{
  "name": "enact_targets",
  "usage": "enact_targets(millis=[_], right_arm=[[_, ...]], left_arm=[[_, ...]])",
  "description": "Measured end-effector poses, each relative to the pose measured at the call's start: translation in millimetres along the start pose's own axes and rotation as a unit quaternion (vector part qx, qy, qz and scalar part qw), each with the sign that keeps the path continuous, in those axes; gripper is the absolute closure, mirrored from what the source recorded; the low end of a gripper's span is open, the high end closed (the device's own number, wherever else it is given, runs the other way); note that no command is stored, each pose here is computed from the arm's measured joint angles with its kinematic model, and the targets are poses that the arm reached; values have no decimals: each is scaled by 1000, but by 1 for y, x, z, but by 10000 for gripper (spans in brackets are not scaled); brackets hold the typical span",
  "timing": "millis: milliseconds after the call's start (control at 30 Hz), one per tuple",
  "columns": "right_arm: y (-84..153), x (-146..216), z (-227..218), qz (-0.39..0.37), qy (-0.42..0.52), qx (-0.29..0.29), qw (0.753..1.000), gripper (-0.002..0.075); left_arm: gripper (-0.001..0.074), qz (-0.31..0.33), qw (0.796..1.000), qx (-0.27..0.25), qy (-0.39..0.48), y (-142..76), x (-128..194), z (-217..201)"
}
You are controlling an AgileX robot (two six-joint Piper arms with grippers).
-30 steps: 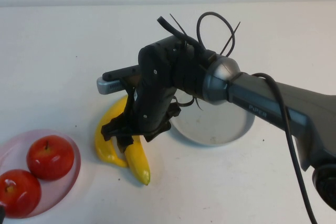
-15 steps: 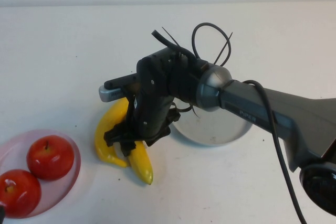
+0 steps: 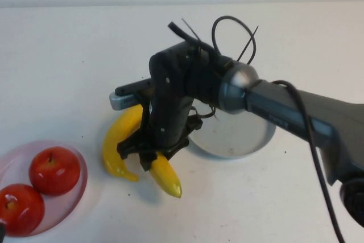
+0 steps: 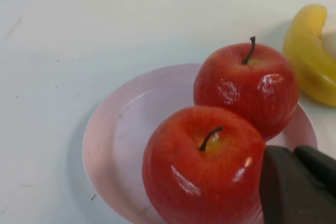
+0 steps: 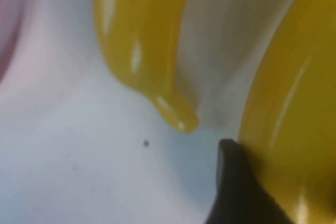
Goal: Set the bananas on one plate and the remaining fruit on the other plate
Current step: Put another type of fruit in the right plate
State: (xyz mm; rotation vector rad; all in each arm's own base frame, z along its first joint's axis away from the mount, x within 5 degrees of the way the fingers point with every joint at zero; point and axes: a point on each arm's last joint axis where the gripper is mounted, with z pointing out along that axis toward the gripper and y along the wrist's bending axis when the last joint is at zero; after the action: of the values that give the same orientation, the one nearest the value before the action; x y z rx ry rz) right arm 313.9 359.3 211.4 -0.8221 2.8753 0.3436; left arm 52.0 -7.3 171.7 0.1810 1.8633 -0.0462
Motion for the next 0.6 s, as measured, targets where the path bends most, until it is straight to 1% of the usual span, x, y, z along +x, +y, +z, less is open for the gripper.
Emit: enact_targets(millis=[133,267,367,533,600], right_arm=[[-4,3,-51,-2,-37,11,999,421],[-27,2,-87,27,-69,27,997,421],[-57,-1,-90,59,-70,44,995,421],[-117,8,-71,136,-27,76,987,421],[-135,12,-64,160,-18,85,983,421]], left_arm=[[733,0,1000,0,0,0,0,0],[733,0,1000,0,0,0,0,0],[733,0,1000,0,0,0,0,0],[733,0,1000,0,0,0,0,0],[733,0,1000,0,0,0,0,0]])
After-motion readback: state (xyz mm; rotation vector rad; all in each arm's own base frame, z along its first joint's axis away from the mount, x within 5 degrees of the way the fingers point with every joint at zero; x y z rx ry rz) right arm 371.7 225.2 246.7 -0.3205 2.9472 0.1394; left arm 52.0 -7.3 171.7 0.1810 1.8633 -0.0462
